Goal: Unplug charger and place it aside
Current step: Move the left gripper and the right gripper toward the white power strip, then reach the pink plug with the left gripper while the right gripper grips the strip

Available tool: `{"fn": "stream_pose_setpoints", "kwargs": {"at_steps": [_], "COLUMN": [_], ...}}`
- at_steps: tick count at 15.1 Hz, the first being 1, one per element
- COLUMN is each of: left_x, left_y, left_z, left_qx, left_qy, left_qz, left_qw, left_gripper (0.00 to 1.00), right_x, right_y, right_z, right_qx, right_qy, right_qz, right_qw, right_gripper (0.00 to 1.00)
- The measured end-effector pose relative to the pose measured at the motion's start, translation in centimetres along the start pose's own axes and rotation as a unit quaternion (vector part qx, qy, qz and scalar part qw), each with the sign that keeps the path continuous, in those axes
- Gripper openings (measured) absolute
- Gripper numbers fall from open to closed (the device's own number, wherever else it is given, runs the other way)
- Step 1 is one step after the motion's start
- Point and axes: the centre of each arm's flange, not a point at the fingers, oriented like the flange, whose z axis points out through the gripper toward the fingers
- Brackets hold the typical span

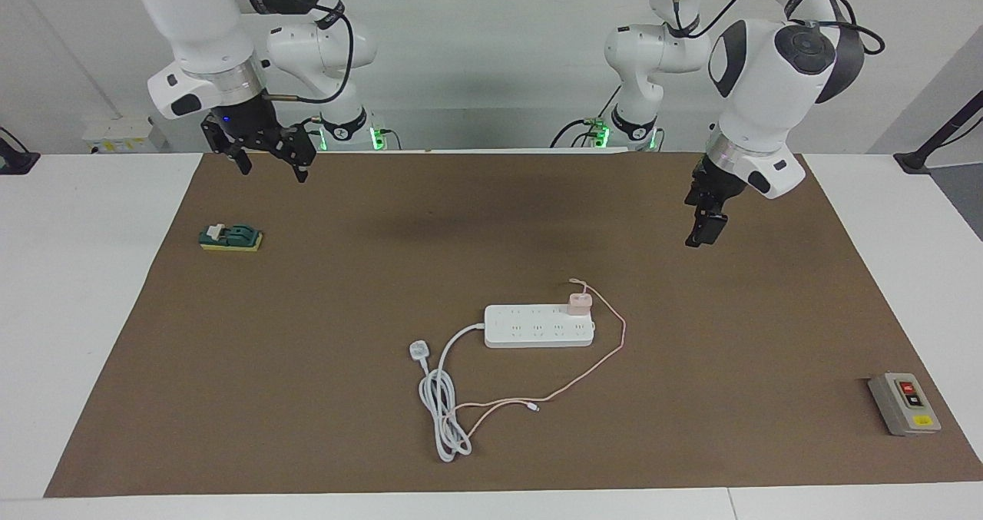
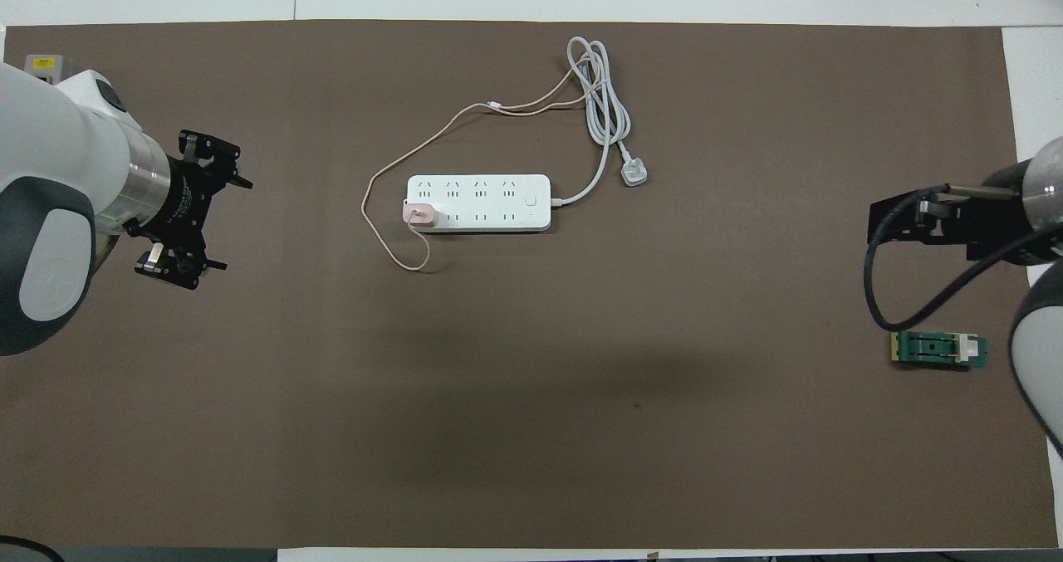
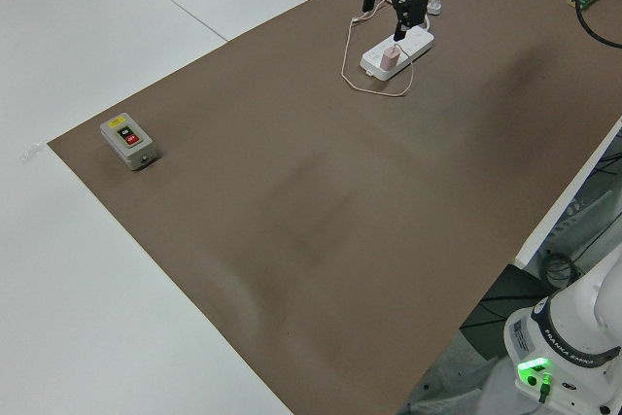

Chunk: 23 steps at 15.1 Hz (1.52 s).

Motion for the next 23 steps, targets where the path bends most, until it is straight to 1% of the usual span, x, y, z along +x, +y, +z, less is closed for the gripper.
{"fn": "stream_pose_setpoints", "kwargs": {"at_steps": [3, 7, 10, 12, 15, 18, 21, 23], "left_x": [-0.5, -3.2, -5.0, -6.3, -7.9, -8.9, -9.6, -10.5], "left_y": [1.0, 3.6, 4.8, 5.2, 5.9, 6.3, 6.7, 6.9], "left_z": [0.6, 3.1, 4.8, 5.9, 7.5, 8.4, 9.7, 11.1], "left_qx": [-0.007, -0.009, -0.014, -0.011, -0.017, -0.02, -0.018, -0.011], "left_qy": [-0.001, -0.004, -0.007, -0.008, -0.01, -0.011, -0.012, -0.012], "left_qz": [-0.027, -0.038, -0.048, -0.055, -0.07, -0.076, -0.084, -0.081], "left_qw": [1.0, 0.999, 0.999, 0.998, 0.997, 0.997, 0.996, 0.997], "left_gripper": [1.0, 1.0, 1.0, 1.0, 1.0, 1.0, 1.0, 1.0], "right_x": [-0.4, -0.4, -0.7, -0.9, -0.2, -0.4, -0.7, -0.1], "right_y": [-2.9, -6.9, -11.8, -14.4, -16.4, -19.1, -21.8, -23.3], "right_z": [2.0, 4.8, 7.7, 9.7, 12.3, 14.9, 17.8, 19.7], "right_qx": [0.002, 0.02, 0.029, 0.037, 0.073, 0.087, 0.097, 0.098], "right_qy": [-0.003, -0.013, -0.011, -0.016, -0.044, -0.057, -0.08, -0.082], "right_qz": [0.035, 0.102, 0.158, 0.194, 0.256, 0.315, 0.356, 0.388], "right_qw": [0.999, 0.995, 0.987, 0.98, 0.963, 0.944, 0.926, 0.913], "right_gripper": [1.0, 1.0, 1.0, 1.0, 1.0, 1.0, 1.0, 1.0]}}
